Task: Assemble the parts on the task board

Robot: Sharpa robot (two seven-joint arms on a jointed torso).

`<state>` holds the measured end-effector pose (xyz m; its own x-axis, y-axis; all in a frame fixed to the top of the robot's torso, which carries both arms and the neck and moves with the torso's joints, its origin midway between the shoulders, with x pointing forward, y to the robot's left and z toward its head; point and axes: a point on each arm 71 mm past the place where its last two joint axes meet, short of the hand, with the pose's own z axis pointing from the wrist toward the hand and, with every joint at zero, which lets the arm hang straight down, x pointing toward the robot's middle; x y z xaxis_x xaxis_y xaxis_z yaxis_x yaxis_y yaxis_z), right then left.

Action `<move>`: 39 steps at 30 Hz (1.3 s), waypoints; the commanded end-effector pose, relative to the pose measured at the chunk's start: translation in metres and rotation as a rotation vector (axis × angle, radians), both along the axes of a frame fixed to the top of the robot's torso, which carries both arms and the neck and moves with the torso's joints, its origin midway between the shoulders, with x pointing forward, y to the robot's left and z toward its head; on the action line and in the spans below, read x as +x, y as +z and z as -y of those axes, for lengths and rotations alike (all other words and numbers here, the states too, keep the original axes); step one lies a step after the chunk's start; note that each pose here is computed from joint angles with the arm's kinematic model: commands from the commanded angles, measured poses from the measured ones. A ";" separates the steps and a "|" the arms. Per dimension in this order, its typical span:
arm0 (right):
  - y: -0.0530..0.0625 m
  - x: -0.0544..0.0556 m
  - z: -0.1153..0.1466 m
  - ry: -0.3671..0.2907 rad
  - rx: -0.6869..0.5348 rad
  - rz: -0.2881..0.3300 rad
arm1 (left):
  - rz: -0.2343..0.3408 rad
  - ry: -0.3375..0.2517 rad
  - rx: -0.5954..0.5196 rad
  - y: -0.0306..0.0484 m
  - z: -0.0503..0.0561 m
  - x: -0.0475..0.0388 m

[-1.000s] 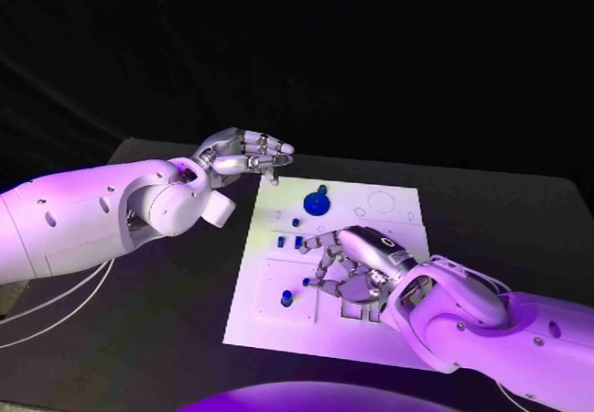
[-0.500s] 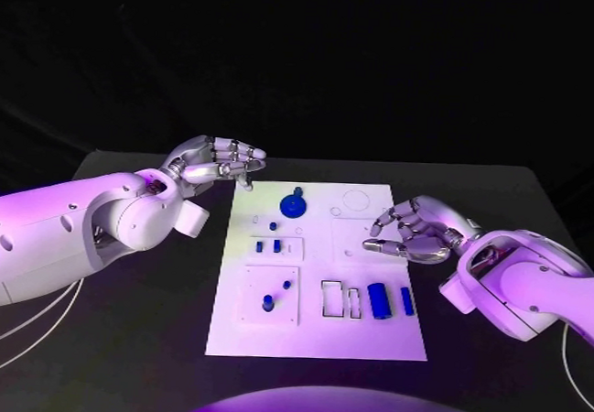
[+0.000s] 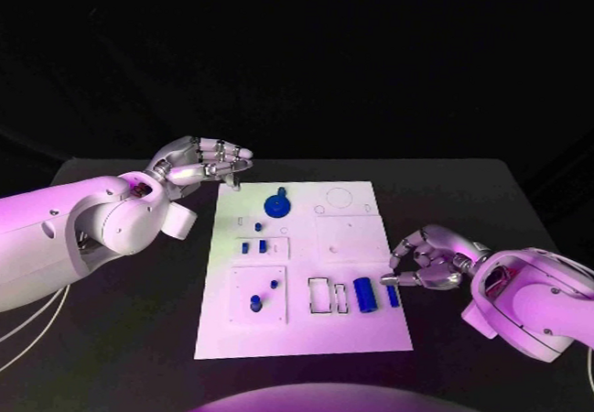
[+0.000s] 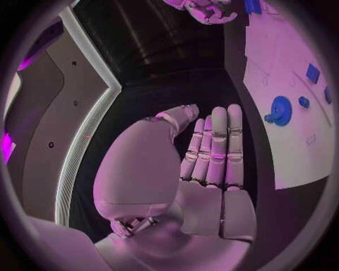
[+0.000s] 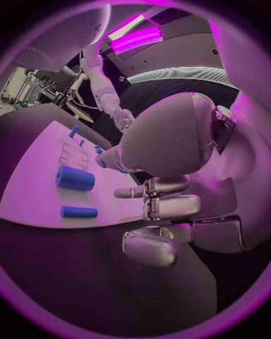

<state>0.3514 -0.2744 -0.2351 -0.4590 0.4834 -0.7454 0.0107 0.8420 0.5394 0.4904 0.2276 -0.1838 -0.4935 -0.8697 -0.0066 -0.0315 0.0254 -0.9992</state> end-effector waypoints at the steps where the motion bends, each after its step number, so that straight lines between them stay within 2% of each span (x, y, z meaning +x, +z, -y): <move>1: -0.006 -0.003 -0.002 0.006 -0.077 -0.005 | 0.003 -0.016 -0.012 0.0008 0.001 -0.0008; 14: -0.025 -0.008 -0.021 0.031 -0.049 -0.056 | 0.001 -0.013 -0.010 0.0010 -0.001 -0.0016; 24: -0.032 -0.007 -0.033 0.051 -0.059 -0.066 | 0.001 -0.014 -0.010 0.0012 -0.002 -0.0023; 32: -0.039 -0.005 -0.039 0.063 -0.095 -0.071 | -0.005 -0.016 -0.013 0.0011 -0.002 -0.0027; 39: -0.046 -0.003 -0.037 0.047 -0.168 -0.082 | -0.005 -0.014 -0.012 0.0012 -0.003 -0.0030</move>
<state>0.3499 -0.2316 -0.2737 -0.5241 0.3947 -0.7547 -0.0107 0.8830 0.4692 0.4883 0.2327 -0.1836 -0.4912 -0.8710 -0.0058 -0.0363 0.0272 -0.9990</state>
